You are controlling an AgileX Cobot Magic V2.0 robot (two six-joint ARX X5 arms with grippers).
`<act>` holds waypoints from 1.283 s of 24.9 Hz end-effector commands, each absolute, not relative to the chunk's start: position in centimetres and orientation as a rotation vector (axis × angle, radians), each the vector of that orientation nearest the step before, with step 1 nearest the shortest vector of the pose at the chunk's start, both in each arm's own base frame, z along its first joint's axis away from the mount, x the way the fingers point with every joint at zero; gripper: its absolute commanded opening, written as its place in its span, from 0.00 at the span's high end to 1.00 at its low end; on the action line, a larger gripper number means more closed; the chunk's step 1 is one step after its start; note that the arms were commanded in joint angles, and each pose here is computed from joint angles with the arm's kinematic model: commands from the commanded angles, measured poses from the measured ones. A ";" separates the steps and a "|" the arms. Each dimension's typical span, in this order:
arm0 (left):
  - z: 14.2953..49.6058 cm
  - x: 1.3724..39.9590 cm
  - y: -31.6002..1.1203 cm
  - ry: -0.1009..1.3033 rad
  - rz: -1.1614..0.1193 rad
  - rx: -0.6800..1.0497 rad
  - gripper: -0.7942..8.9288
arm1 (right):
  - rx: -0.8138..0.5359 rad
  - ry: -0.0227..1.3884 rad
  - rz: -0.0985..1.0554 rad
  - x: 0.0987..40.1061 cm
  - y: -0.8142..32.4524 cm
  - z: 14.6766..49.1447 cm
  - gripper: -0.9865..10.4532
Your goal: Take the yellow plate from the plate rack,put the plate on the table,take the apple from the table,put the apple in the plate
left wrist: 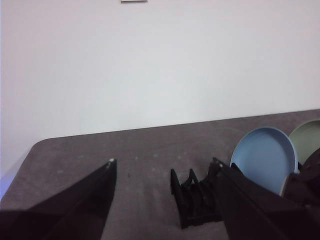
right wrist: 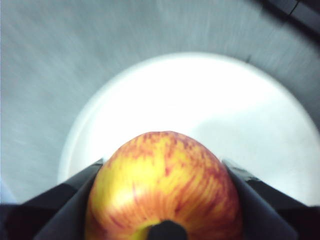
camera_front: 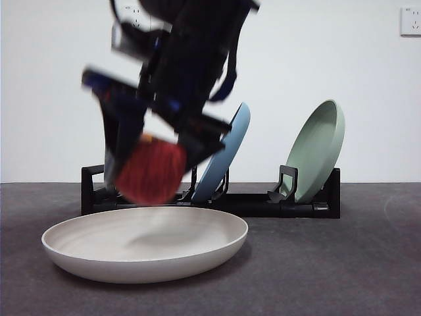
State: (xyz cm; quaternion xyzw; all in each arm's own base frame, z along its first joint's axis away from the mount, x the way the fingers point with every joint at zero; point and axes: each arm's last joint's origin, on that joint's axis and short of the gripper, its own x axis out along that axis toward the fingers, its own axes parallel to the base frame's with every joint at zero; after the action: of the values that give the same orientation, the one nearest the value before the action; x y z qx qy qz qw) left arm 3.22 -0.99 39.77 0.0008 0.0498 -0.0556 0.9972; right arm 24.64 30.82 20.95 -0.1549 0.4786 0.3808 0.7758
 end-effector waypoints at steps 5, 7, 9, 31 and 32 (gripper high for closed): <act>39.3 3.2 -0.9 0.126 -0.105 -0.025 0.60 | -0.435 1.080 0.778 25.2 31.4 17.8 0.92; 39.2 3.2 -0.9 0.132 -0.105 -0.023 0.60 | -0.446 1.085 0.780 25.2 31.4 17.5 0.91; 39.2 3.2 -0.9 0.134 -0.104 -0.018 0.60 | -0.451 1.097 0.781 25.2 31.5 17.1 0.91; 38.9 3.1 -0.9 0.156 -0.119 -0.013 0.60 | -0.480 1.136 0.778 25.2 31.8 16.0 0.44; 38.9 3.1 -0.9 0.156 -0.119 -0.013 0.60 | -0.476 1.127 0.779 25.2 31.8 16.4 0.44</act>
State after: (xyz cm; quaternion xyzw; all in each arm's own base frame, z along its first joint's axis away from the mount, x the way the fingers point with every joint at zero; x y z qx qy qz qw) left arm 3.13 -0.89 39.01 -0.0022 0.0778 -0.0593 0.9952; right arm 25.21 31.70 16.38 -0.2161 0.5151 0.3561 0.7491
